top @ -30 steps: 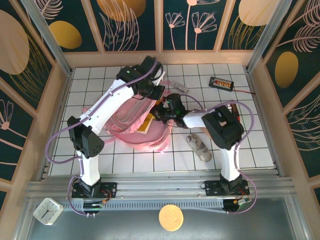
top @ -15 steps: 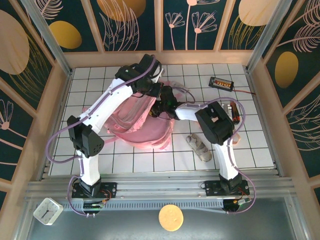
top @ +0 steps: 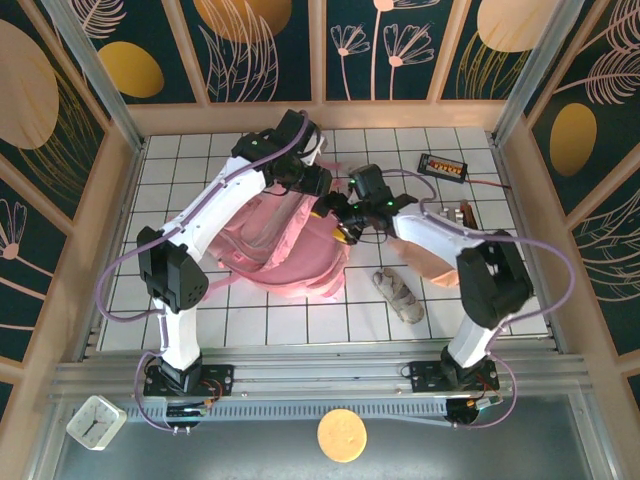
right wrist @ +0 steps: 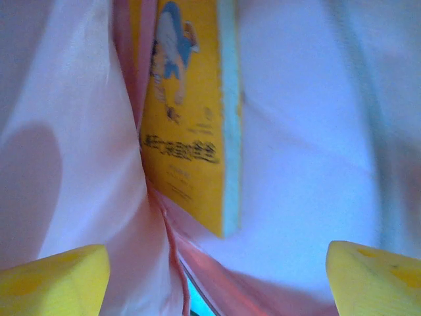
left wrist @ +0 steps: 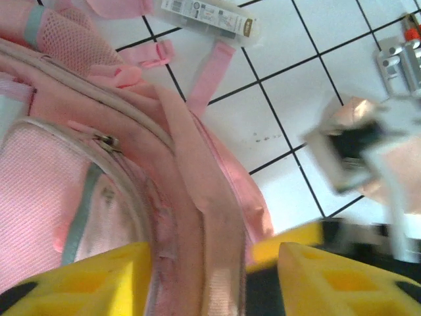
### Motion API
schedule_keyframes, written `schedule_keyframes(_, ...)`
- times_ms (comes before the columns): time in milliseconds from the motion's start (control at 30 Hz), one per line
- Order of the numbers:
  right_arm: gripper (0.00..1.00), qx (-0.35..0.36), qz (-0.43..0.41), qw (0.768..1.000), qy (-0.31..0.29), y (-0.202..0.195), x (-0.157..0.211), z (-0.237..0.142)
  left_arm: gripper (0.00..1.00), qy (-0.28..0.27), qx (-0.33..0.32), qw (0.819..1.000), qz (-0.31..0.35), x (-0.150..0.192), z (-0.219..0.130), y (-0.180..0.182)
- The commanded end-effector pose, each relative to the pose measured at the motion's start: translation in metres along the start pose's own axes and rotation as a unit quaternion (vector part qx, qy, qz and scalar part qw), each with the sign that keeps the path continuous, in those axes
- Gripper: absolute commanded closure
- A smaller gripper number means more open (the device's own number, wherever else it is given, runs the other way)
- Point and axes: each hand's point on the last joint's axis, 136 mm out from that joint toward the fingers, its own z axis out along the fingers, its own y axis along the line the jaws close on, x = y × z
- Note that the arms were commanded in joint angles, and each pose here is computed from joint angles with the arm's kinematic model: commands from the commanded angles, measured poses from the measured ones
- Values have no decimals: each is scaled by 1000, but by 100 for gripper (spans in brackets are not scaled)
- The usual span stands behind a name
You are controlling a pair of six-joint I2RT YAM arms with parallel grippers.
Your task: Pack the student bag
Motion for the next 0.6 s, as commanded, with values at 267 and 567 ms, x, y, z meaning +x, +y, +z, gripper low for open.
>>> schedule_keyframes(267,1,21,-33,999,19,-43,58,-46,26,-62,-60,984,-155,59,-60,96)
schedule_keyframes(567,1,45,-33,997,52,-58,43,22,18,-73,-93,930,-347,172,-66,206)
